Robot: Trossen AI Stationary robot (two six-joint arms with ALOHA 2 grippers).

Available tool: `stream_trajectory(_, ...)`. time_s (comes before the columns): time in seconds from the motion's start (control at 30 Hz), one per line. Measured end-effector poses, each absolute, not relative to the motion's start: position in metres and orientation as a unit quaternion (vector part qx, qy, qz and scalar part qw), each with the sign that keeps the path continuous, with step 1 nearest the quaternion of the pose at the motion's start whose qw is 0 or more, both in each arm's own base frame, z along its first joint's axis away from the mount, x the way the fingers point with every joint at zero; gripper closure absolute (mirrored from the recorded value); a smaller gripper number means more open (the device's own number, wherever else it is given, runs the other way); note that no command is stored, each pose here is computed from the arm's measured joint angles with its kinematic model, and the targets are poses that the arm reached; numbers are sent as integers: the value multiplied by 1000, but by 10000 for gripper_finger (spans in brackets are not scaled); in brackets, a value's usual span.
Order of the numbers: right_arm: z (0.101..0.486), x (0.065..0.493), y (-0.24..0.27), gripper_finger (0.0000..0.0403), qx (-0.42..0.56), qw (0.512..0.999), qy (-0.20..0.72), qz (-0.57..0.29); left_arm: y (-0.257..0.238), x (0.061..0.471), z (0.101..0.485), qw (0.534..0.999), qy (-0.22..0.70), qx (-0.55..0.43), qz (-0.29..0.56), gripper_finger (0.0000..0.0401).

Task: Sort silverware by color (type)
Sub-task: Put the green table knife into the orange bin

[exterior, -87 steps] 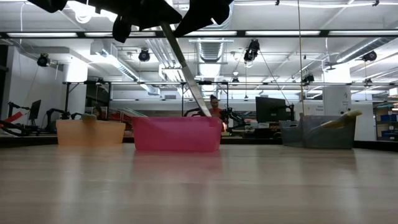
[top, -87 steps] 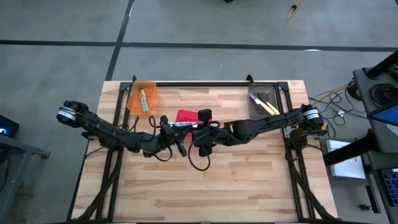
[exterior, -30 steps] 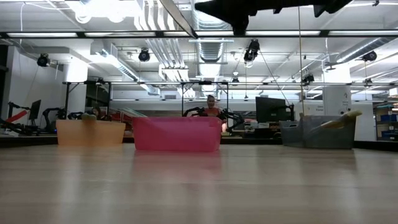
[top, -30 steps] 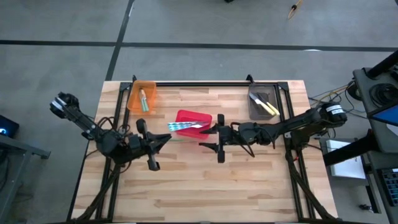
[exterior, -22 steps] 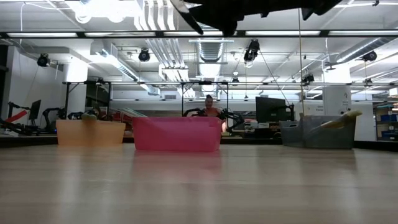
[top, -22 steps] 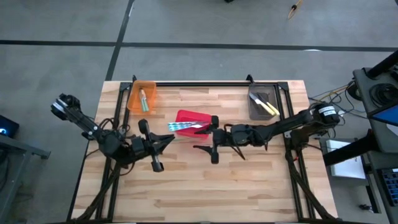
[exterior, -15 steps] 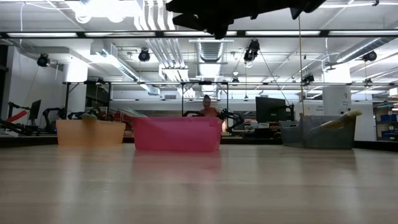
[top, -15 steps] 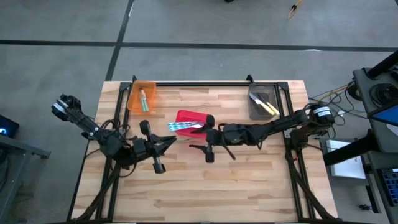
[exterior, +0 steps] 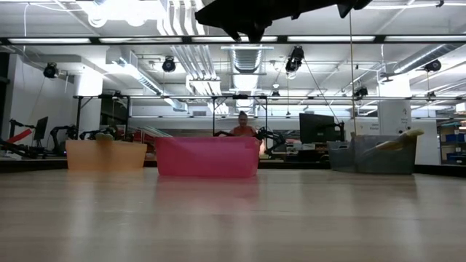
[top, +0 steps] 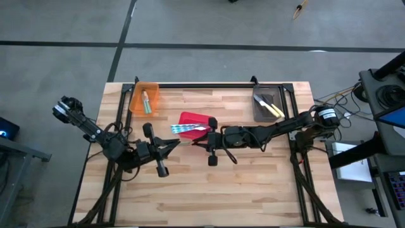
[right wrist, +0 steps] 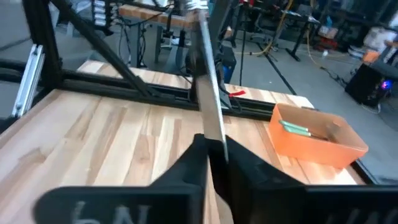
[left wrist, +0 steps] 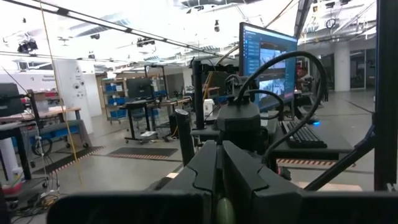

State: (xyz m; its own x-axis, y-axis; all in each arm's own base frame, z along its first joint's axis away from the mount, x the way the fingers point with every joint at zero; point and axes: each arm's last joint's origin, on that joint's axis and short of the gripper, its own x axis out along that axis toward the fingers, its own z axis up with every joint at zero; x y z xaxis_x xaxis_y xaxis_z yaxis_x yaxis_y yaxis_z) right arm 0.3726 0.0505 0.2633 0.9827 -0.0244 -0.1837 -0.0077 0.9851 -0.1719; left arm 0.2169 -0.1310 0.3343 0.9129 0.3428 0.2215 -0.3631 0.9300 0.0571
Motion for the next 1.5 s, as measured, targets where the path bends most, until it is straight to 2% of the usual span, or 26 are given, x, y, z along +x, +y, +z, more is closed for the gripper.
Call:
stream_trajectory(0.23,261,371,51,393,-94,990,108,0,-132,218,331,978,-92,58,180,395)
stream_trajectory(0.37,261,369,50,395,-94,988,125,-5,-130,217,329,973,-76,55,211,379)
stream_trajectory(0.83,266,344,36,395,-61,971,229,-26,-126,218,313,948,4,92,305,267)
stream_trajectory(1.0,269,340,33,395,-37,971,234,-37,-126,221,302,951,30,110,288,235)
stream_trajectory(1.27,284,354,33,394,-13,970,238,-56,-114,258,257,950,90,102,281,227)
stream_trajectory(1.5,282,360,34,394,-26,955,292,-54,-115,276,226,938,132,141,288,227)
